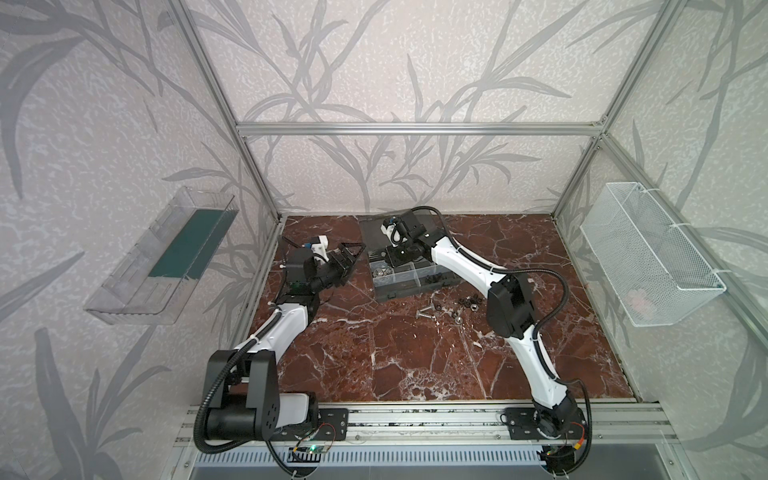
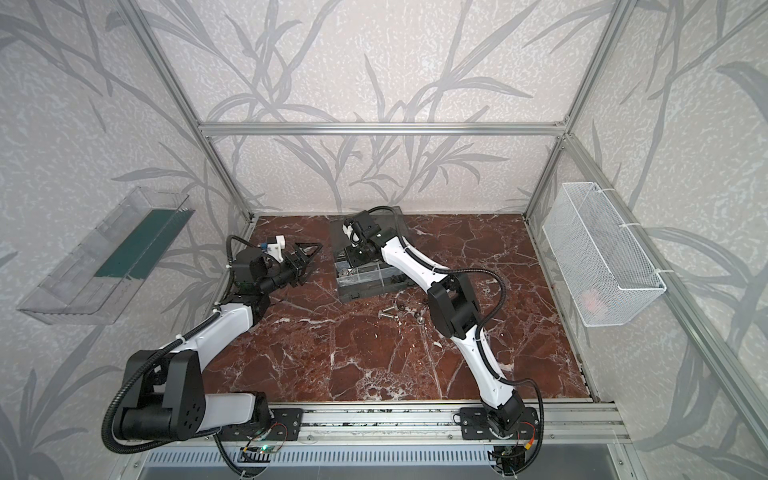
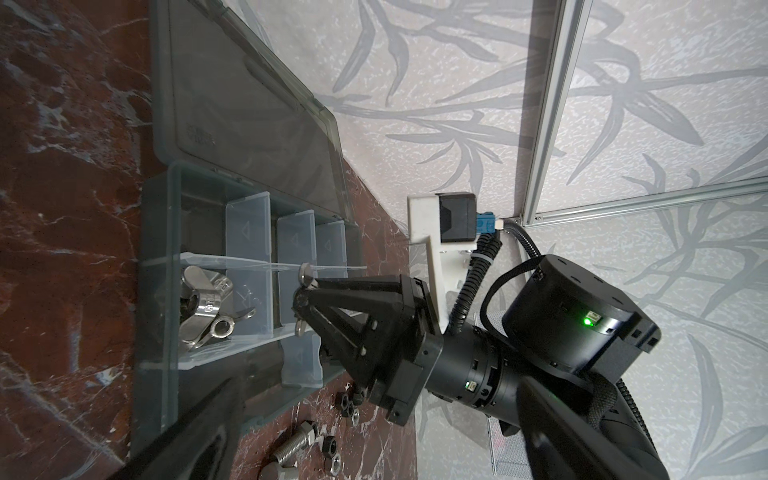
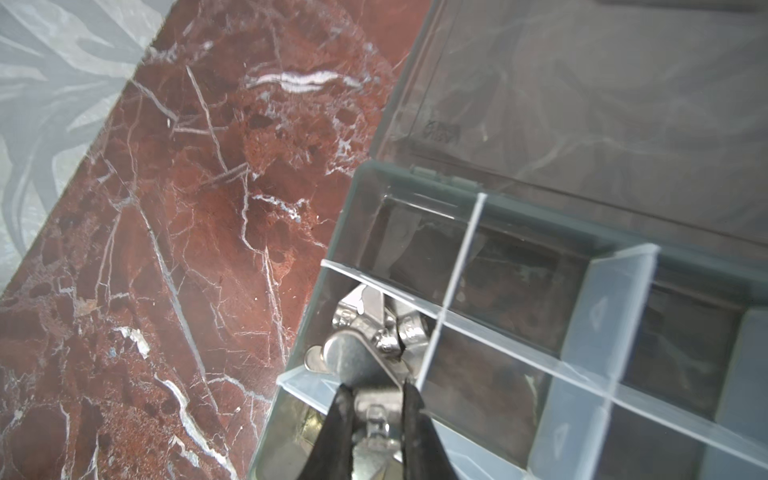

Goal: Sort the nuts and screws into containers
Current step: 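Lift the wing nut and carry it over the wing-nut compartment with the right gripper, then open the right gripper to release the wing nut into the compartment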

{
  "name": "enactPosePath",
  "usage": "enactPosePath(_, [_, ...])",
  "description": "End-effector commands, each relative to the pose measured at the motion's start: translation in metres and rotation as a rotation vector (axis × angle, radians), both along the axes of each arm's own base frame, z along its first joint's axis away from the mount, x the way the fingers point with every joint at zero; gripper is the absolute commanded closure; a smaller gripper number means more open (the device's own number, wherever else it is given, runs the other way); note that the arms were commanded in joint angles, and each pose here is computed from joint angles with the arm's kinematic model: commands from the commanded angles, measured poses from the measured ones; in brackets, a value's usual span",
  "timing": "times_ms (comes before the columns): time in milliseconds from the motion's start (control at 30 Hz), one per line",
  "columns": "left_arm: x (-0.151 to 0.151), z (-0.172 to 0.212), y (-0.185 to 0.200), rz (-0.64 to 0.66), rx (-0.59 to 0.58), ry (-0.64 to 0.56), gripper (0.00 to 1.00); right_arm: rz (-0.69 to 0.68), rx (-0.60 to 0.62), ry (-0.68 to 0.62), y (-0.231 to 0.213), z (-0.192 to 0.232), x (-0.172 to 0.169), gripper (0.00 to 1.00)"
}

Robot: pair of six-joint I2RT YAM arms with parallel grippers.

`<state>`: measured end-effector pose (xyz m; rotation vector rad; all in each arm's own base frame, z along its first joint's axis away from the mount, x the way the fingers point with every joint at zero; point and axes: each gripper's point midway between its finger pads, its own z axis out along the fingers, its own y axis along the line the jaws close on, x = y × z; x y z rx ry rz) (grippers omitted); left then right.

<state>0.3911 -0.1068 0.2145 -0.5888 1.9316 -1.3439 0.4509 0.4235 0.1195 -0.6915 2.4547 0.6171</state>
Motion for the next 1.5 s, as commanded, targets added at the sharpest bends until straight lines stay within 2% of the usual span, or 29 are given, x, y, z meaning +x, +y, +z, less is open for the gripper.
enactPosePath(0, [0.001, 0.003, 0.003, 0.006, -0.014, -0.011, 0.01, 0.012, -0.048, 0.033, 0.004, -0.014, -0.005, 0.90])
enactPosePath(233, [0.002, 0.003, 0.002, 0.004, -0.019, -0.012, 0.01, -0.007, -0.086, 0.031, 0.004, -0.028, 0.002, 0.89])
enactPosePath(633, [0.002, 0.001, 0.002, 0.004, -0.022, -0.005, 0.00, -0.012, -0.116, 0.032, 0.001, -0.038, 0.004, 0.73])
enactPosePath(900, [0.002, 0.000, 0.003, 0.006, -0.020, -0.006, 0.01, -0.010, -0.106, 0.009, 0.001, -0.019, 0.005, 0.71])
enactPosePath(1100, [0.002, 0.002, 0.002, 0.001, -0.016, -0.014, 0.01, -0.008, -0.098, -0.028, -0.004, 0.010, 0.003, 0.68])
enactPosePath(1467, [-0.001, 0.001, -0.010, -0.042, -0.009, -0.013, 0.00, -0.021, -0.137, -0.075, -0.039, 0.042, -0.016, 0.61])
